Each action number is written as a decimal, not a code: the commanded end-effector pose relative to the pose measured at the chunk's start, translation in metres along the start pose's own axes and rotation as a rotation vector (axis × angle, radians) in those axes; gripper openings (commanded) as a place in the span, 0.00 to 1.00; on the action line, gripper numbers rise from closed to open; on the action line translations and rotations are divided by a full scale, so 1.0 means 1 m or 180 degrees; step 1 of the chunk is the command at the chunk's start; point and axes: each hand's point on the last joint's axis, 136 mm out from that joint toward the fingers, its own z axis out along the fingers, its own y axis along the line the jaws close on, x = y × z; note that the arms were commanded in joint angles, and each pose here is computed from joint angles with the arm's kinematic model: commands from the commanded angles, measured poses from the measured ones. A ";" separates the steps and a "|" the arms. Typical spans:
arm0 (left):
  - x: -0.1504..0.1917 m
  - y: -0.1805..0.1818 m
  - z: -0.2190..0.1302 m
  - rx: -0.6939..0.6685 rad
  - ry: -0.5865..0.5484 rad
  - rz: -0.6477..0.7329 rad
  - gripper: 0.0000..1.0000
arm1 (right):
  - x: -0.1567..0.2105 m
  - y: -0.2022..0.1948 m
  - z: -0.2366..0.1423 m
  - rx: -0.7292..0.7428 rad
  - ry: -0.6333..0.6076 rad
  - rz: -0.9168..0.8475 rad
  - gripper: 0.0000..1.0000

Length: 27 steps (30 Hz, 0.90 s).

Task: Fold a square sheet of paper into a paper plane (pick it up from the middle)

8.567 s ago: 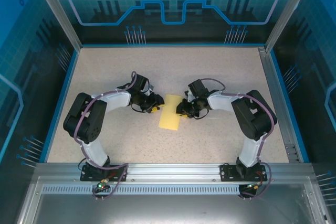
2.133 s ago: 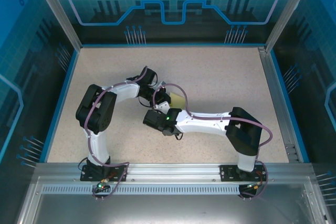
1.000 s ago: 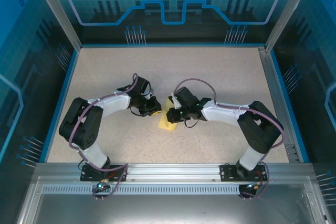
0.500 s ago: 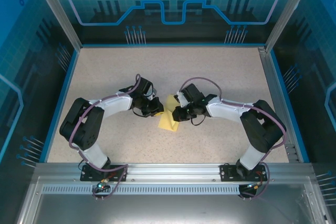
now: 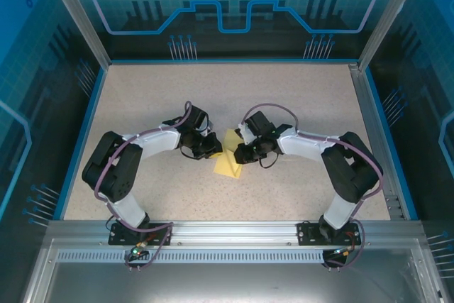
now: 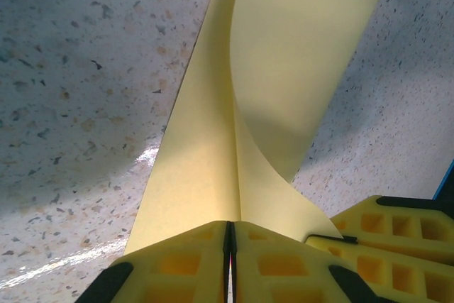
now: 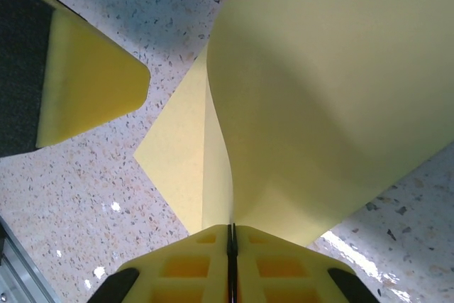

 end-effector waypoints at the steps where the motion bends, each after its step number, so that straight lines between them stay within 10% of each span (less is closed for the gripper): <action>1: 0.005 0.000 0.004 0.0012 0.0066 -0.0018 0.12 | -0.002 -0.010 0.001 0.0104 0.0081 -0.0021 0.10; 27: 0.005 -0.002 0.001 0.0030 0.0027 0.0006 0.11 | -0.011 -0.023 0.013 0.0339 0.0272 -0.0222 0.10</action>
